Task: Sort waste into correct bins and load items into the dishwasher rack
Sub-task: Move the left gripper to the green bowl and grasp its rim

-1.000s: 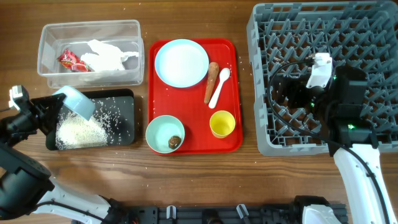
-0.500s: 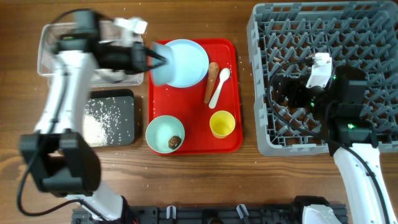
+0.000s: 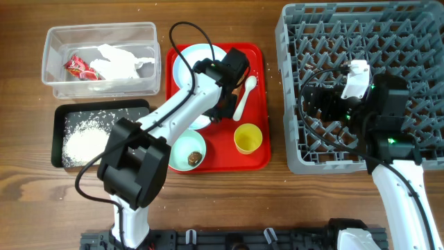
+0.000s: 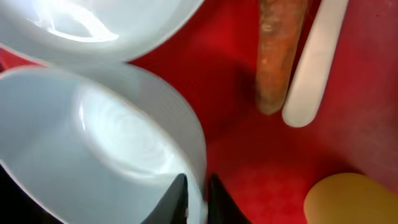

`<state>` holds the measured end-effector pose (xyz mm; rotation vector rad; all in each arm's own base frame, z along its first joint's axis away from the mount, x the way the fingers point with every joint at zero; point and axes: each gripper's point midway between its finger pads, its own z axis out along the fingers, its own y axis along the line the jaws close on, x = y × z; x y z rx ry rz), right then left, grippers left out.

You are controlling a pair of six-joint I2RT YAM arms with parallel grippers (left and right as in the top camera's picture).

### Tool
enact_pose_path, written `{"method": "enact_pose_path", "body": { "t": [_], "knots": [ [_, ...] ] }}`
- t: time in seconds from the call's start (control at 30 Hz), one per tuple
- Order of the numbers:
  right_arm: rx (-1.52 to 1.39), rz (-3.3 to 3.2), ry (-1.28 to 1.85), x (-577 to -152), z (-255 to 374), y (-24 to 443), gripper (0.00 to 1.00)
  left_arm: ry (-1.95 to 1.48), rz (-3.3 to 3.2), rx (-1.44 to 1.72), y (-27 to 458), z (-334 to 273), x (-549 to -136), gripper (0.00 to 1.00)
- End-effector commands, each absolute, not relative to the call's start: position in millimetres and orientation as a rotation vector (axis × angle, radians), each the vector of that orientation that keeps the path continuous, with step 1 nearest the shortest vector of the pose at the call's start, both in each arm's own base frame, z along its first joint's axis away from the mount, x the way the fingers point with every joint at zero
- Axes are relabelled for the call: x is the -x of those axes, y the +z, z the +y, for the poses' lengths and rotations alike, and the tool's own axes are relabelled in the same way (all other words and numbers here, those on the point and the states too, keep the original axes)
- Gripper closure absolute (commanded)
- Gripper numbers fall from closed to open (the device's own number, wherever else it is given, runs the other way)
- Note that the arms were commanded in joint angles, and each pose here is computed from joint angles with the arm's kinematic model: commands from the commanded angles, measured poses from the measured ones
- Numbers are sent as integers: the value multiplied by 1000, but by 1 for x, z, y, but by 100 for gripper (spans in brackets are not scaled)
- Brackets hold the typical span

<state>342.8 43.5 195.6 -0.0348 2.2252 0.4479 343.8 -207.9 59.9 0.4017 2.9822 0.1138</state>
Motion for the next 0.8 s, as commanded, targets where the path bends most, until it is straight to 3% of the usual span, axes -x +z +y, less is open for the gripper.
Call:
{"method": "enact_pose_path", "body": {
  "t": [0.0,0.1,0.27,0.5,0.7,0.77],
  "knots": [
    [27,2206,447,-346,44,205,6,126,3001,-386,61,-206,-340,61],
    [27,2205,447,-347,44,205,6,121,3006,-342,80,-204,-337,51],
    [27,2206,447,-346,44,205,6,28,3047,-226,135,-199,-311,44],
    [29,2206,446,-347,44,205,6,152,3289,-188,75,-183,-244,55],
    [29,2206,446,-347,44,205,6,134,3276,-198,28,-180,-235,67],
    [28,2206,446,-347,44,205,6,127,3268,-198,23,-180,-235,76]
  ]
}}
